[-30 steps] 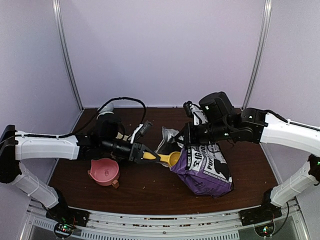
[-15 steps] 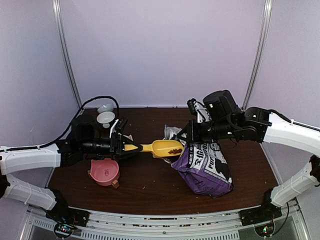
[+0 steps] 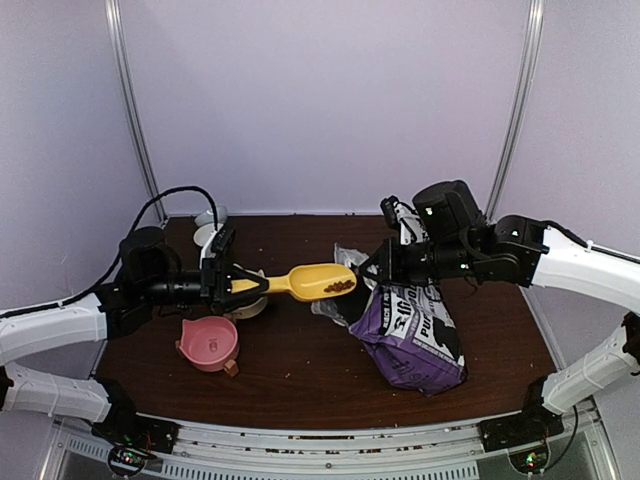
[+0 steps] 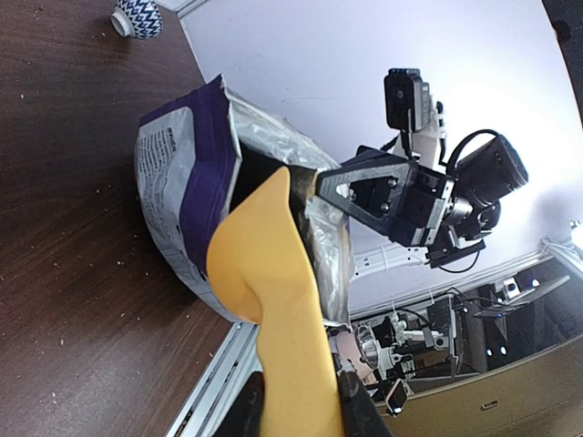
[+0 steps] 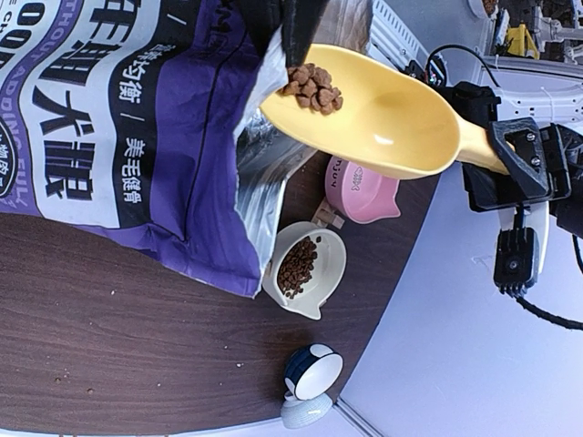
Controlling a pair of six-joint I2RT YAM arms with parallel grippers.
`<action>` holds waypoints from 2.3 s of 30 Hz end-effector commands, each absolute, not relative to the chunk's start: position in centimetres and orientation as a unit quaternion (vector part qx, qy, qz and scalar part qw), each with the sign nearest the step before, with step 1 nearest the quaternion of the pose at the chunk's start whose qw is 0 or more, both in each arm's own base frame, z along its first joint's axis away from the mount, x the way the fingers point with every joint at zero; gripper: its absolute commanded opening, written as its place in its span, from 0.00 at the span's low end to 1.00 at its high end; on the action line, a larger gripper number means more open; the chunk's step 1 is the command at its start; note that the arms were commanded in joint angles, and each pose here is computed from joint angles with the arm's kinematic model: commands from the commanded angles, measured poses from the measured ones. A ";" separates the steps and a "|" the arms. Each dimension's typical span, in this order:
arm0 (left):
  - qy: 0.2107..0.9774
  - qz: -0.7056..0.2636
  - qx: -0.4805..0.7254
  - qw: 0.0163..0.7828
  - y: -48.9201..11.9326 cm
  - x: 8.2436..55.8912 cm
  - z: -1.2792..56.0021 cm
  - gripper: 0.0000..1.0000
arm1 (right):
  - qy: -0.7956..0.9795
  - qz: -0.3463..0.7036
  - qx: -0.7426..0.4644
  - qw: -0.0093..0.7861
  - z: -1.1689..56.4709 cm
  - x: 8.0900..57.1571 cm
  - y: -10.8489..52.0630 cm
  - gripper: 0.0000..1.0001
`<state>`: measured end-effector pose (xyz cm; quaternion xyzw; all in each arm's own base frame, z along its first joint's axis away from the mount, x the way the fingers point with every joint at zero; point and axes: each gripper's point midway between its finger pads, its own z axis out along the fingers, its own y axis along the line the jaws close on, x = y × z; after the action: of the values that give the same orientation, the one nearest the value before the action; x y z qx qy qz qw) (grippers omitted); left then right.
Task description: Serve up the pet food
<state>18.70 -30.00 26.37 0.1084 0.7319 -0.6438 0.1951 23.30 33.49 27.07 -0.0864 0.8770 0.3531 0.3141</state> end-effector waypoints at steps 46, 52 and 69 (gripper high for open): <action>0.787 -0.239 0.467 0.323 -44.4 24.0 12.8 0.00 | 0.851 0.393 -0.118 0.329 29.4 23.5 38.8 0.00; 0.756 -0.297 0.543 0.215 -44.0 18.4 11.2 0.00 | 0.852 0.388 -0.113 0.333 29.5 23.7 38.0 0.00; 0.703 -0.448 0.544 0.093 -43.6 11.1 14.3 0.00 | 0.857 0.379 -0.094 0.338 29.1 24.2 36.1 0.00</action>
<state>19.10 -44.32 13.84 0.5045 0.7554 -0.3584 0.2153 21.13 36.82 24.10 -0.1331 0.8946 0.3489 0.2454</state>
